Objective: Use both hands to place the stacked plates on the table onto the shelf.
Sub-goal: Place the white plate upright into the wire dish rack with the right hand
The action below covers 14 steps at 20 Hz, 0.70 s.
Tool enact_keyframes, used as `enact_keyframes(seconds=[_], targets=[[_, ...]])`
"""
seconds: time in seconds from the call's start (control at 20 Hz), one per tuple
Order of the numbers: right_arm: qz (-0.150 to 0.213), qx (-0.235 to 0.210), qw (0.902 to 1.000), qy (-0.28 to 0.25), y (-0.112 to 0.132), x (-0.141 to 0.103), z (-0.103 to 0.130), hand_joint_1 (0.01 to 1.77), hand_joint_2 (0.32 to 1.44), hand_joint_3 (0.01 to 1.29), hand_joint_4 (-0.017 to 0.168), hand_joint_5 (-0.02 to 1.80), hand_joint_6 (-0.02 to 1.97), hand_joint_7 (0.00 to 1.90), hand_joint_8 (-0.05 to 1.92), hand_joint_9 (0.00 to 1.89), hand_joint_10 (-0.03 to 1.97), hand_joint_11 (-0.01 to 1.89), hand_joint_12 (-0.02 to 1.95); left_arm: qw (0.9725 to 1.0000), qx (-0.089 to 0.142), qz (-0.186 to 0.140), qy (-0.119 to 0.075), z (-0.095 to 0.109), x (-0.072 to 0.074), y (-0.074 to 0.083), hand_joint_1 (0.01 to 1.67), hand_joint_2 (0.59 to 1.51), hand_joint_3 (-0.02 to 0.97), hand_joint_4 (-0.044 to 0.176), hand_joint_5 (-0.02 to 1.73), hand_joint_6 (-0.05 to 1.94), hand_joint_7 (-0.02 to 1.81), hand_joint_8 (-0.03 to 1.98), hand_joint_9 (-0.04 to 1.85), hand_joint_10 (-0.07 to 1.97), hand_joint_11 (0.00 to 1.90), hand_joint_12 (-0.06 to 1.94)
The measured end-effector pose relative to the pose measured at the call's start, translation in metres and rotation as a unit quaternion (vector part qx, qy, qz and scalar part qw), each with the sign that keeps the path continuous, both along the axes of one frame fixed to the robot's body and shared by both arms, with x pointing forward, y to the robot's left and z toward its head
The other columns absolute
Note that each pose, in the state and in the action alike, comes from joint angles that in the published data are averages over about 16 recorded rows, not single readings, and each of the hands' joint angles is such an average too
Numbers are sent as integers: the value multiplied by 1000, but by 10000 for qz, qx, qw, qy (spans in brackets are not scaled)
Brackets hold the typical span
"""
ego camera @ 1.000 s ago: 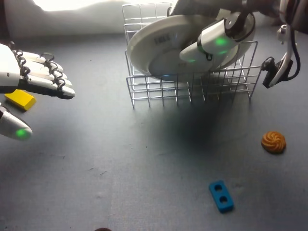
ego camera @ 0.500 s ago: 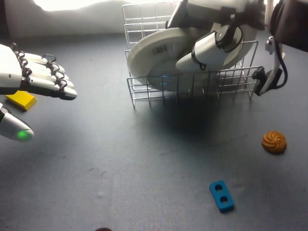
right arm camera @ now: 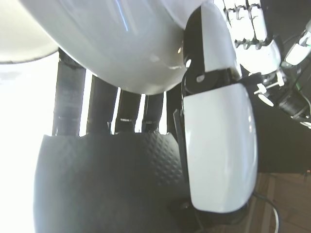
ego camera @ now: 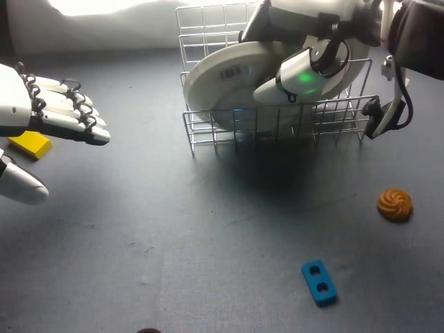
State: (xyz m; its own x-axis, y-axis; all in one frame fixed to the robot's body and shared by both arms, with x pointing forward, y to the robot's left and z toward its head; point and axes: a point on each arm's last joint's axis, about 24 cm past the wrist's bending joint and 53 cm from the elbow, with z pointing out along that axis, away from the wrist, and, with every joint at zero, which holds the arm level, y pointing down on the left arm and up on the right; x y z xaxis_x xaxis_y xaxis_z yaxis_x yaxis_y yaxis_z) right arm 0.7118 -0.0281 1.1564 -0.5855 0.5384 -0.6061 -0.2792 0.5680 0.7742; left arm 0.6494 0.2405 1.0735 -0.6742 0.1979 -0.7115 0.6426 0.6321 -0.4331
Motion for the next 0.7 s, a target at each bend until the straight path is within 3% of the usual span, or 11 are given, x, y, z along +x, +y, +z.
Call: enact_keyframes(seconds=[0.4, 0.7], targets=[[9, -6, 10000, -20, 1, 0, 1, 1166, 998, 12, -9, 968, 875, 1187, 113, 1257, 14, 863, 1104, 10000, 13, -25, -9, -1, -1, -1, 18, 1138, 16, 2, 148, 10, 160, 16, 145, 8, 22, 238], [3, 10, 10000, -71, 1, 1, 5, 1130, 1004, 12, -7, 955, 601, 1145, 26, 1192, 18, 798, 1093, 10000, 14, -64, -3, -2, -2, -3, 18, 1137, 16, 2, 149, 11, 160, 17, 148, 8, 22, 237]])
